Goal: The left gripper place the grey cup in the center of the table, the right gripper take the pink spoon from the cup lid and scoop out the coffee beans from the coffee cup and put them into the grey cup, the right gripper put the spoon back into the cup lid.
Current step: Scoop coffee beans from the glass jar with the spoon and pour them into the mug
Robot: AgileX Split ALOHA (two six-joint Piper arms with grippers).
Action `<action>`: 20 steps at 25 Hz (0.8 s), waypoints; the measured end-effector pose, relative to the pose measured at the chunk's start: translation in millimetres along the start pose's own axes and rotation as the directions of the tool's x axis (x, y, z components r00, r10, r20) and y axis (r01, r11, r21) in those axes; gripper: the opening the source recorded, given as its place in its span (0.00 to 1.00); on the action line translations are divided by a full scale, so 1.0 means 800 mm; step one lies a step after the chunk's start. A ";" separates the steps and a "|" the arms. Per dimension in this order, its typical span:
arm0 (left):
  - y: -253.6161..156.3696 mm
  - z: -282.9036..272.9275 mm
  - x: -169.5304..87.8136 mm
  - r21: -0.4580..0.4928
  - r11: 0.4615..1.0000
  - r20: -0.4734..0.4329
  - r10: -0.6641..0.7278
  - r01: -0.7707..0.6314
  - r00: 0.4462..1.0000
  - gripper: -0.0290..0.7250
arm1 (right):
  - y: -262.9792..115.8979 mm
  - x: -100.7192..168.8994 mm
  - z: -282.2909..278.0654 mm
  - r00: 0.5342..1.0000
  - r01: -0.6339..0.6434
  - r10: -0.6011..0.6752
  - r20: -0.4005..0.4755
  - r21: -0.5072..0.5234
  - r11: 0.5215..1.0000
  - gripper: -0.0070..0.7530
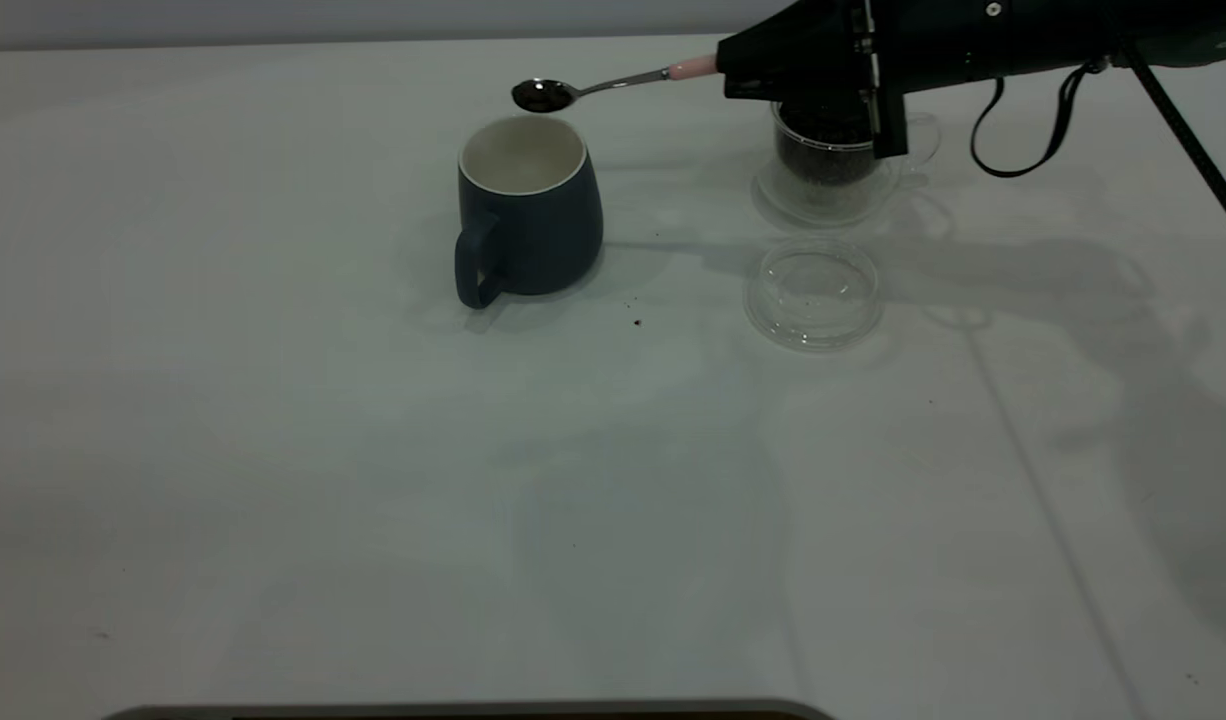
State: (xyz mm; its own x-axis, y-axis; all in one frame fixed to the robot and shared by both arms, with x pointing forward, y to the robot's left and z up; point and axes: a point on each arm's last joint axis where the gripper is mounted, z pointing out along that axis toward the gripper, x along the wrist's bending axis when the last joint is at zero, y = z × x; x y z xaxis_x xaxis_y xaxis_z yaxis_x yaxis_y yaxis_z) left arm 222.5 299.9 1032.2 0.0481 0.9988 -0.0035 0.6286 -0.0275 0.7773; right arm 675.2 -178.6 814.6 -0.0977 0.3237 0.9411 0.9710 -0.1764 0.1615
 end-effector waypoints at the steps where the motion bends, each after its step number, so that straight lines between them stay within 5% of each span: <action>1: 0.000 0.000 0.000 0.000 1.000 0.000 0.000 0.000 1.000 0.79 | 0.000 0.001 0.003 1.000 0.018 -0.018 0.001 -0.007 1.000 0.16; 11: 0.000 0.000 0.000 0.000 1.000 0.000 0.000 0.000 1.000 0.79 | -0.007 -0.009 0.028 0.973 0.231 -0.231 0.020 -0.055 0.971 0.16; 20: 0.000 0.000 0.000 0.000 1.000 0.000 0.000 0.000 1.000 0.79 | -0.009 -0.010 0.028 0.809 0.587 -0.587 0.026 -0.032 0.809 0.16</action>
State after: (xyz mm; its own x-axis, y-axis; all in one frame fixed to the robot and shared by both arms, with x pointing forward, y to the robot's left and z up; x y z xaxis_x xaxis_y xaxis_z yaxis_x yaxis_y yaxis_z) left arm 222.5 299.9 1032.2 0.0481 0.9988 -0.0035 0.6286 -0.0275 0.7773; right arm 674.0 -158.9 799.2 -0.6430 0.3897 0.6593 0.7209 0.0175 0.6928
